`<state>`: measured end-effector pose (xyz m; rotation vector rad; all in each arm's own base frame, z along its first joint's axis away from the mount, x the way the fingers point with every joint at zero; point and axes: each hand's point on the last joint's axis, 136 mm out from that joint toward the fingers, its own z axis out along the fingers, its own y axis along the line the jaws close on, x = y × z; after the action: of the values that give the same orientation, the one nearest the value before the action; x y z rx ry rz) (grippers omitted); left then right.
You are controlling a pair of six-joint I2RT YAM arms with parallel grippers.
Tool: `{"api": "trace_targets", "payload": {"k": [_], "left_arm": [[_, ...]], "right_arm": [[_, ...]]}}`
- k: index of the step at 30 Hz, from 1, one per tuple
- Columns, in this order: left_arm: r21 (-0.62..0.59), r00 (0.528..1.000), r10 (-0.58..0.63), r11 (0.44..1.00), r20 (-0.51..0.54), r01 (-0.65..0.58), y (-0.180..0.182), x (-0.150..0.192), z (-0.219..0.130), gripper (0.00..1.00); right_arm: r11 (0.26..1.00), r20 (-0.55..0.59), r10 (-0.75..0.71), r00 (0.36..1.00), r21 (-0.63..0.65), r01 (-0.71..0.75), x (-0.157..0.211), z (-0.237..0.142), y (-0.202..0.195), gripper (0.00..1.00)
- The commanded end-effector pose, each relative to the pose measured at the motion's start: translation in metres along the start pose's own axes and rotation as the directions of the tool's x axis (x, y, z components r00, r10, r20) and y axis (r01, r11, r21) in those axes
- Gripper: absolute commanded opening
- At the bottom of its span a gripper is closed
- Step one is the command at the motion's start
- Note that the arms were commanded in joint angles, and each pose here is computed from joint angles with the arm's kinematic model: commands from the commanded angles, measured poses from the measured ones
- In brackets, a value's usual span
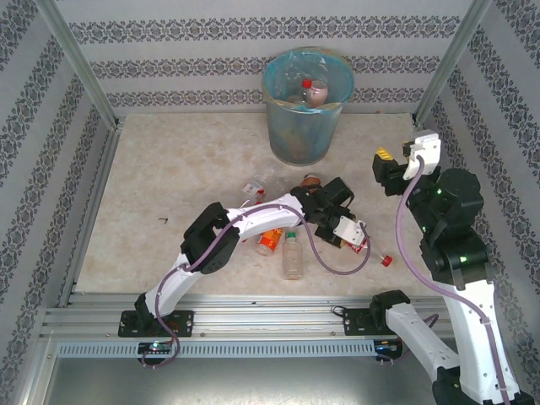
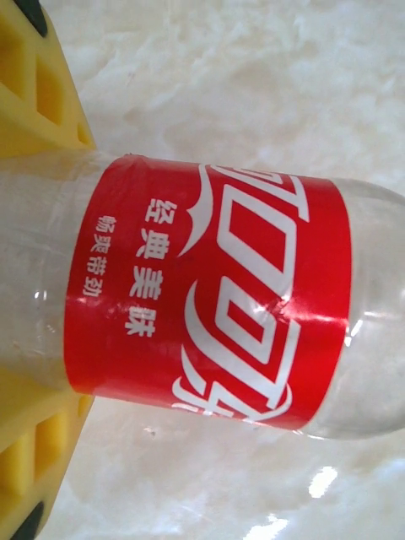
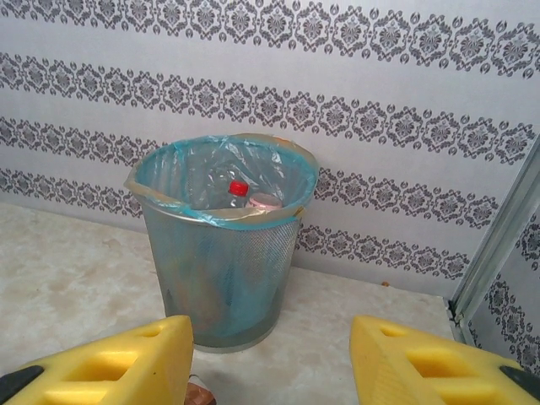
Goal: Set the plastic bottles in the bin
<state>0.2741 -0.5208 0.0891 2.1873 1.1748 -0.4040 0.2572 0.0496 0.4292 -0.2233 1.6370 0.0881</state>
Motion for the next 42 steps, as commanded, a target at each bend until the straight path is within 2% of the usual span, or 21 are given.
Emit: {"api": "trace_targets", "payload": {"k": [1,6,7,8,11,14,18,21,24,26,29,31,33,35,37,40,42], "left_arm": [[-0.101,0.991,0.003,0.995,0.130,0.010,0.029,-0.053,-0.050,0.41],[-0.197,0.985,-0.041,0.978,0.165,0.074,0.048,-0.064,-0.079,0.32],[-0.220,0.981,-0.055,0.971,0.187,0.096,0.052,-0.067,-0.087,0.23],[-0.255,0.975,-0.071,0.959,0.208,0.125,0.059,-0.069,-0.095,0.00],[-0.400,0.951,-0.084,0.893,0.299,0.205,0.080,-0.076,-0.125,0.00],[-0.494,0.908,-0.125,0.805,0.400,0.329,0.098,-0.075,-0.158,0.00],[-0.506,0.843,-0.216,0.717,0.493,0.479,0.112,-0.067,-0.195,0.00],[-0.502,0.777,-0.297,0.624,0.555,0.598,0.123,-0.054,-0.222,0.00],[-0.459,0.696,-0.373,0.549,0.614,0.699,0.128,-0.041,-0.243,0.00],[-0.406,0.621,-0.418,0.496,0.663,0.768,0.130,-0.034,-0.258,0.00],[-0.305,0.529,-0.441,0.483,0.725,0.821,0.128,-0.035,-0.274,0.00],[-0.270,0.502,-0.439,0.489,0.745,0.829,0.125,-0.038,-0.283,0.00],[-0.261,0.495,-0.438,0.492,0.750,0.831,0.122,-0.040,-0.289,0.00],[-0.244,0.469,-0.448,0.473,0.761,0.847,0.119,-0.037,-0.294,0.00],[-0.221,0.436,-0.454,0.452,0.777,0.864,0.117,-0.034,-0.301,0.00],[-0.191,0.389,-0.447,0.426,0.805,0.884,0.112,-0.029,-0.312,0.00],[-0.183,0.382,-0.445,0.427,0.810,0.886,0.107,-0.026,-0.316,0.00]], "right_arm": [[1.000,0.040,-0.008,0.999,0.011,0.008,-0.014,-0.011,-0.003,0.53],[1.000,0.090,-0.007,0.996,-0.005,0.008,-0.035,-0.021,-0.001,0.53],[1.000,0.100,-0.007,0.995,-0.007,0.008,-0.040,-0.023,-0.001,0.53],[1.000,0.113,-0.008,0.994,-0.011,0.010,-0.046,-0.025,0.000,0.53],[1.000,0.149,-0.007,0.989,-0.014,0.009,-0.059,-0.030,0.000,0.53],[1.000,0.172,-0.001,0.985,-0.020,0.004,-0.069,-0.032,0.000,0.54],[0.998,0.181,0.025,0.983,-0.061,-0.014,-0.080,-0.032,0.006,0.54],[0.993,0.185,0.068,0.980,-0.105,-0.049,-0.087,-0.032,0.012,0.55],[0.982,0.167,0.119,0.979,-0.168,-0.091,-0.093,-0.025,0.020,0.56],[0.964,0.137,0.165,0.977,-0.233,-0.130,-0.095,-0.017,0.030,0.57],[0.910,0.075,0.231,0.970,-0.369,-0.188,-0.100,-0.006,0.052,0.60],[0.867,0.029,0.271,0.962,-0.443,-0.230,-0.102,0.003,0.065,0.60],[0.828,-0.010,0.303,0.953,-0.493,-0.268,-0.103,0.013,0.074,0.60],[0.801,-0.035,0.323,0.946,-0.523,-0.293,-0.106,0.022,0.080,0.60],[0.795,-0.047,0.327,0.944,-0.527,-0.301,-0.107,0.028,0.083,0.60],[0.827,-0.044,0.337,0.940,-0.464,-0.318,-0.105,0.039,0.076,0.61],[0.848,-0.037,0.355,0.934,-0.408,-0.338,-0.105,0.044,0.066,0.61]]}}
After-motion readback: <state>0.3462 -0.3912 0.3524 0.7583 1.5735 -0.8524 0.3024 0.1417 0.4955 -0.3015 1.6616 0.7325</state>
